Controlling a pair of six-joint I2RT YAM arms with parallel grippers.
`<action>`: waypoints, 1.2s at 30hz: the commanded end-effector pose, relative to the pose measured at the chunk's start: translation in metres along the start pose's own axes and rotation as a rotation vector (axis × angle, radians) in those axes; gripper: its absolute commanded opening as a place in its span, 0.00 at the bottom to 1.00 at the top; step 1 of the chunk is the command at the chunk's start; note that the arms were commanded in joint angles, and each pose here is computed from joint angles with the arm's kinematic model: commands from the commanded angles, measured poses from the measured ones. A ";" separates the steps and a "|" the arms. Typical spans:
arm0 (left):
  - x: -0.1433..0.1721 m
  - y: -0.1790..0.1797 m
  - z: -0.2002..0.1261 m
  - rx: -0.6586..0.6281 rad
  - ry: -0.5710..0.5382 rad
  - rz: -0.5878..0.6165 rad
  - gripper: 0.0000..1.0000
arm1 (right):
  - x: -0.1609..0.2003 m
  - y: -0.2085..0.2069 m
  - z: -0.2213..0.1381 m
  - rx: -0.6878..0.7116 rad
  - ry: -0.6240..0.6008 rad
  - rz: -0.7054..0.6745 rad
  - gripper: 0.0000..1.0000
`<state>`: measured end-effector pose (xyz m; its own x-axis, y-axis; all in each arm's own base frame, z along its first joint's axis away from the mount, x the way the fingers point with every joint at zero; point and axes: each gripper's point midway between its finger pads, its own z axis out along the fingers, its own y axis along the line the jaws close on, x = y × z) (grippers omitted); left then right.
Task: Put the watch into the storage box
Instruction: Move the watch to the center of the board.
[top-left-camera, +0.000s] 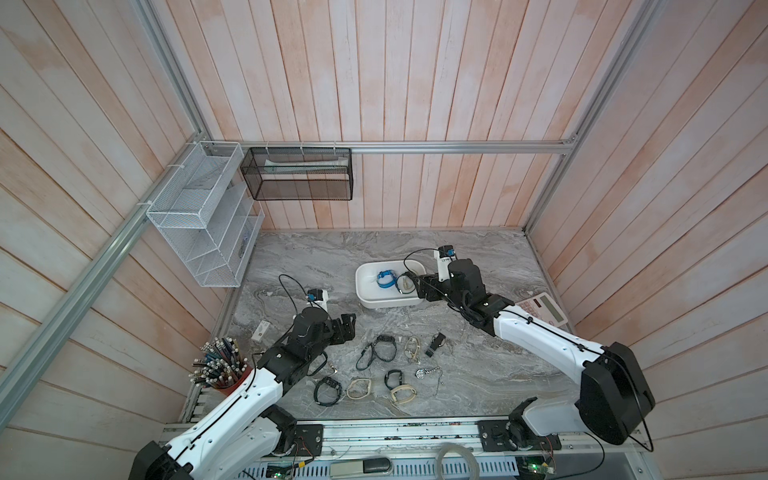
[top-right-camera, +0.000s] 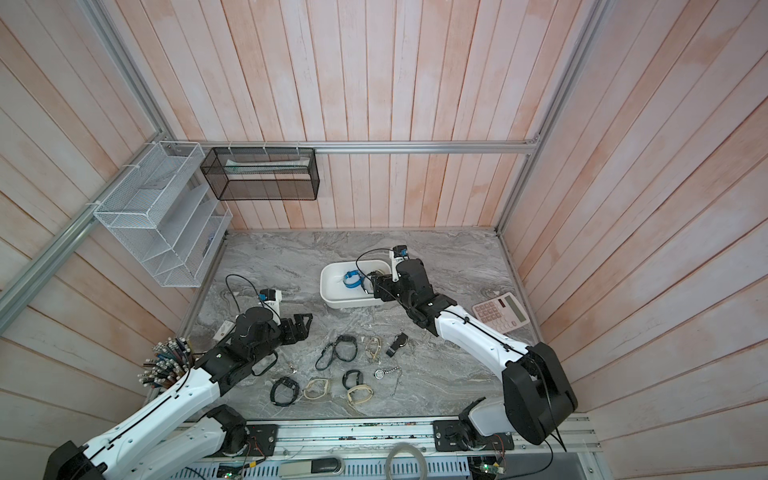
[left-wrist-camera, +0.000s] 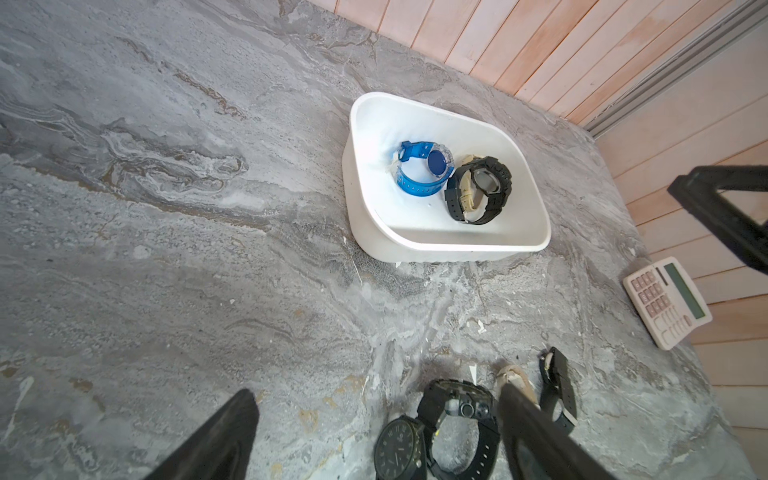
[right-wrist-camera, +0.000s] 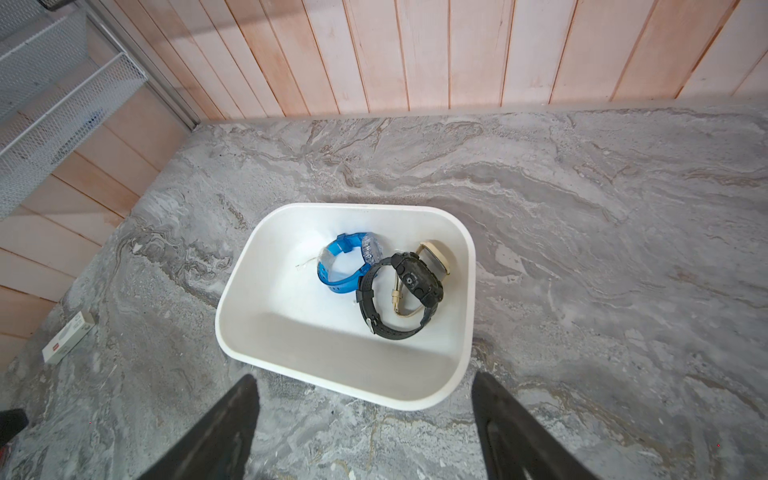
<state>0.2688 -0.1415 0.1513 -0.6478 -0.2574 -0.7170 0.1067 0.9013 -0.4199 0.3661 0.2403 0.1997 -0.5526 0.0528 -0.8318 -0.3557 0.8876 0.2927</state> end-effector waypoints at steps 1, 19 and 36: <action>0.023 0.017 -0.007 -0.057 0.080 -0.051 0.87 | -0.013 0.001 0.000 0.001 -0.038 0.016 0.82; 0.099 0.041 -0.052 -0.221 0.271 -0.281 0.62 | -0.009 0.004 0.006 -0.016 -0.012 0.004 0.82; 0.124 0.070 -0.098 -0.413 0.312 -0.363 0.53 | -0.004 0.001 0.009 -0.005 0.005 -0.006 0.82</action>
<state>0.1290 -0.0924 0.0837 -0.8051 -0.4838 -0.3431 -0.3704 0.8619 -0.3463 0.3687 0.2435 0.1949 -0.5642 0.0476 -0.8243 -0.3571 0.8861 0.2956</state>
